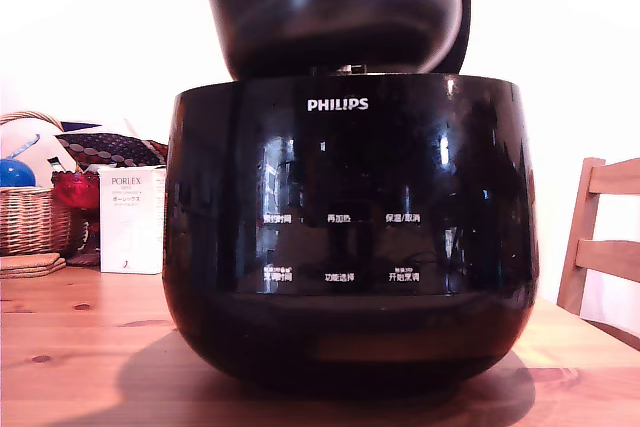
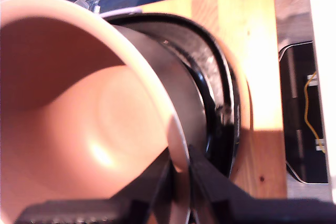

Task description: Place the pot you are holding inside the rice cooker

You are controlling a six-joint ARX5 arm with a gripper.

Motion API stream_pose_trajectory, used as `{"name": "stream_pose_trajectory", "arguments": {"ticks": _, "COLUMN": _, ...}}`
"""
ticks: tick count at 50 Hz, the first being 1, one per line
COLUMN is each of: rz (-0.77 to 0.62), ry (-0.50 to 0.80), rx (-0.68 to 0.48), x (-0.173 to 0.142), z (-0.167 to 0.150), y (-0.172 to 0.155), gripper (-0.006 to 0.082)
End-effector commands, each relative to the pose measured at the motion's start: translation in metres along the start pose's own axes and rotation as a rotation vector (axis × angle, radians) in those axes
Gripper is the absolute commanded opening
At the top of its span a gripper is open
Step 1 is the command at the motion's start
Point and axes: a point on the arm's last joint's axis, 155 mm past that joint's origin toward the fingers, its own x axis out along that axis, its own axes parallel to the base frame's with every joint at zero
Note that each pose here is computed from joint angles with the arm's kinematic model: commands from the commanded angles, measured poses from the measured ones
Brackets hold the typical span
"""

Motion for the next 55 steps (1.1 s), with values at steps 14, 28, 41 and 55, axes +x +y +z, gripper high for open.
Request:
{"name": "stream_pose_trajectory", "arguments": {"ticks": 14, "rz": 0.003, "ry": -0.016, "rx": 0.010, "x": 0.015, "z": 0.008, "y": 0.014, "gripper": -0.0021}}
{"name": "stream_pose_trajectory", "arguments": {"ticks": 28, "rz": 0.009, "ry": 0.015, "rx": -0.038, "x": 0.015, "z": -0.009, "y": 0.026, "gripper": -0.0021}}
{"name": "stream_pose_trajectory", "arguments": {"ticks": 41, "rz": -0.026, "ry": 0.019, "rx": -0.069, "x": 0.015, "z": -0.016, "y": 0.025, "gripper": -0.0021}}
{"name": "stream_pose_trajectory", "arguments": {"ticks": 55, "rz": -0.061, "ry": 0.023, "rx": -0.093, "x": 0.015, "z": -0.018, "y": 0.018, "gripper": -0.0021}}
